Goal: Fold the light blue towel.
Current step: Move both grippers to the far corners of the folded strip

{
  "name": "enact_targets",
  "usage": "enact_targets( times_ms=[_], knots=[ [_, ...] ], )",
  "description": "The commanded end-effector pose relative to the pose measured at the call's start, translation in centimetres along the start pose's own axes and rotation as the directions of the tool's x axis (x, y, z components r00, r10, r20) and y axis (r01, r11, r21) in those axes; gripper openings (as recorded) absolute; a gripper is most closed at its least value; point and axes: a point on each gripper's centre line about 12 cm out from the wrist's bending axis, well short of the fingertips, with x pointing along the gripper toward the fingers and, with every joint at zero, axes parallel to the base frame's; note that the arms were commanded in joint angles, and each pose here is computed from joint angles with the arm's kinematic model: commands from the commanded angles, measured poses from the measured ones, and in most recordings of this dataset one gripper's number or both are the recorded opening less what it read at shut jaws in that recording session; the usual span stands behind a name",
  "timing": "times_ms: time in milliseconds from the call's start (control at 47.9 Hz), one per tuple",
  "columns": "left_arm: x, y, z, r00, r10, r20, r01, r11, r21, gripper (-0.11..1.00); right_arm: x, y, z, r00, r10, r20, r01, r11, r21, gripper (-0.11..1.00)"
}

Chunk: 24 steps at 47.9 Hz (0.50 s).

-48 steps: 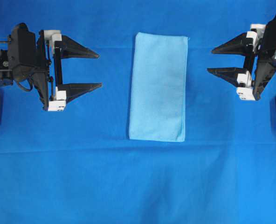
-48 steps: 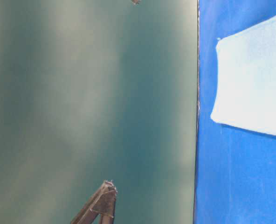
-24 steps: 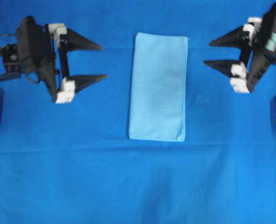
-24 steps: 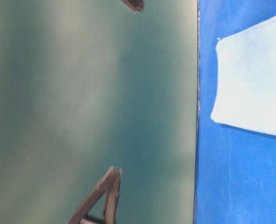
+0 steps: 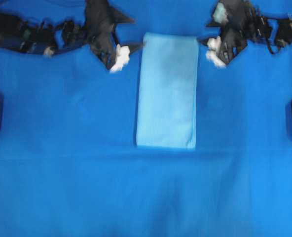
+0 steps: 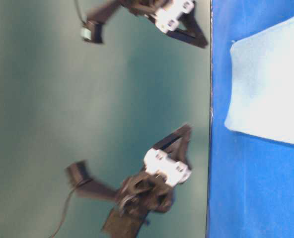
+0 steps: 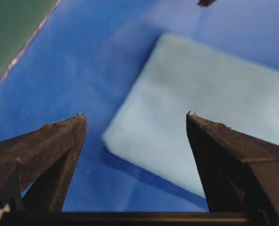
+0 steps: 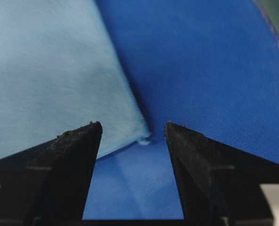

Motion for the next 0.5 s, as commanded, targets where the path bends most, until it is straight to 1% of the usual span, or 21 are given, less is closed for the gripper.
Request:
enact_targets(
  times_ms=[0,125,230,418,480],
  knots=[
    [1.3,0.8,0.7,1.000,0.016,0.019,-0.016,1.000,-0.005,0.81,1.4,-0.4,0.6,1.000,-0.003,-0.001,0.003,1.000,0.003,0.60],
    [3.0,1.4,-0.7,0.999,0.030,-0.013,-0.030,0.999,-0.011,0.81,3.0,-0.5,-0.3,1.000,0.005,-0.024,-0.004,1.000,0.008,0.60],
    [4.1,1.5,-1.6,0.999,0.031,-0.031,-0.032,0.999,-0.012,0.81,4.0,-0.7,-1.0,0.999,0.010,-0.033,-0.009,1.000,0.017,0.60],
    [5.4,1.5,-3.3,0.997,0.030,-0.070,-0.031,0.999,-0.013,0.81,4.8,-1.3,-1.7,0.999,0.004,-0.049,-0.002,1.000,0.031,0.60],
    [5.6,1.5,-3.8,0.996,0.030,-0.085,-0.031,0.999,-0.013,0.79,5.0,-1.4,-1.9,0.999,0.002,-0.053,0.000,0.999,0.035,0.60]
  ],
)
